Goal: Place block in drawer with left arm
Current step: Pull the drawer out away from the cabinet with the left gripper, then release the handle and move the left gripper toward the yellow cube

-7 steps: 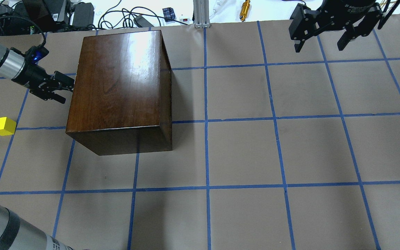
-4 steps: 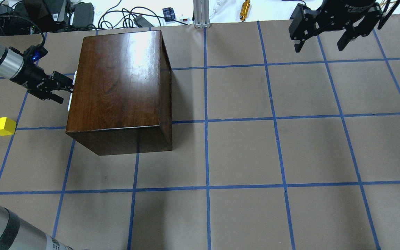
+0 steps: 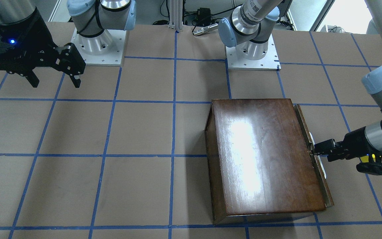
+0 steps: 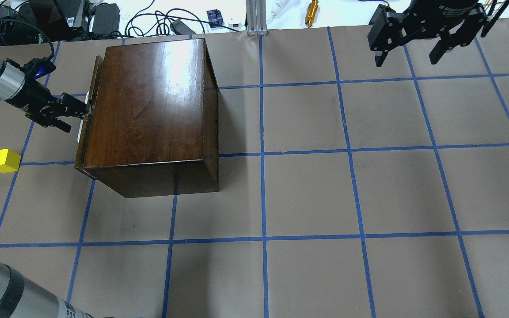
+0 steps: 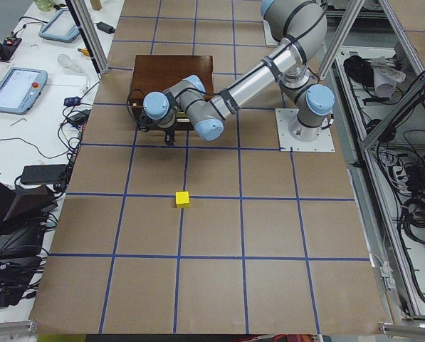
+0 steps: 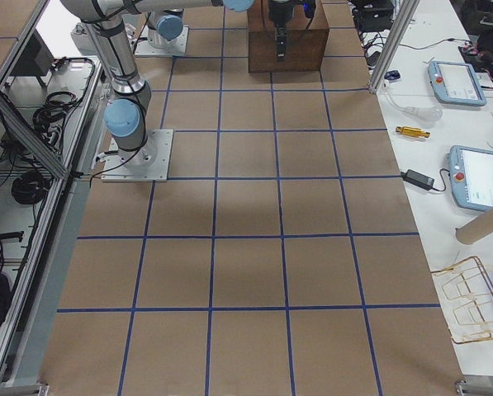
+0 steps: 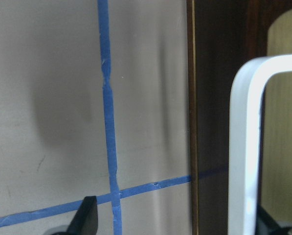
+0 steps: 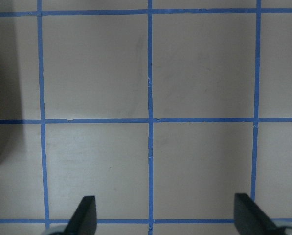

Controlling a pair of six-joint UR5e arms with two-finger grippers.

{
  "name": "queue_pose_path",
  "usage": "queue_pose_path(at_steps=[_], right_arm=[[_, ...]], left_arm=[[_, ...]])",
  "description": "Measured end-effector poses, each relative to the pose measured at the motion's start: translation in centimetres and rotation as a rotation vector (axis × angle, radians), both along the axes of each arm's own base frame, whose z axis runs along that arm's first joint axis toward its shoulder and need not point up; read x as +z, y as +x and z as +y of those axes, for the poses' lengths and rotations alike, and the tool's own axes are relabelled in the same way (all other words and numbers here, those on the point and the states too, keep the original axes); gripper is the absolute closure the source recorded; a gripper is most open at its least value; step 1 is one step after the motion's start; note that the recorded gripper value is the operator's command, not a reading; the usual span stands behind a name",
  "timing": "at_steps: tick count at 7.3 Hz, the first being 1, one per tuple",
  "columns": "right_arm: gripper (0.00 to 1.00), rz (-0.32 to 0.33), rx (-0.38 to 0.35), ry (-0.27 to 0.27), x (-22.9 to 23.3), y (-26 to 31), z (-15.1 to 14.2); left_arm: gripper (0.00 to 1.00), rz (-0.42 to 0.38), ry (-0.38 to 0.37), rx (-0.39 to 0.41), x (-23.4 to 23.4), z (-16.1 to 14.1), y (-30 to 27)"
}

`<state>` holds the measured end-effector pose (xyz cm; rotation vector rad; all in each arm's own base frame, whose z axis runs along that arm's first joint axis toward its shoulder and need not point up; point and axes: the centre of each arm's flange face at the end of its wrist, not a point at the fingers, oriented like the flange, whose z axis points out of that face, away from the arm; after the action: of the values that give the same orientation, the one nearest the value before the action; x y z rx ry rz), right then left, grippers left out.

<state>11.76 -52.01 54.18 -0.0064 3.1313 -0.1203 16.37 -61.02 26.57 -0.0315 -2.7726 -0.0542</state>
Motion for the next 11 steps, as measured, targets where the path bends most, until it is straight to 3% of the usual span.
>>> queue_pose_path(at_steps=[11], right_arm=[[0.0, 0.001, 0.001, 0.0, 0.0, 0.0, 0.0]], left_arm=[[0.0, -0.025, -0.002, 0.086, 0.5, 1.8, 6.4]])
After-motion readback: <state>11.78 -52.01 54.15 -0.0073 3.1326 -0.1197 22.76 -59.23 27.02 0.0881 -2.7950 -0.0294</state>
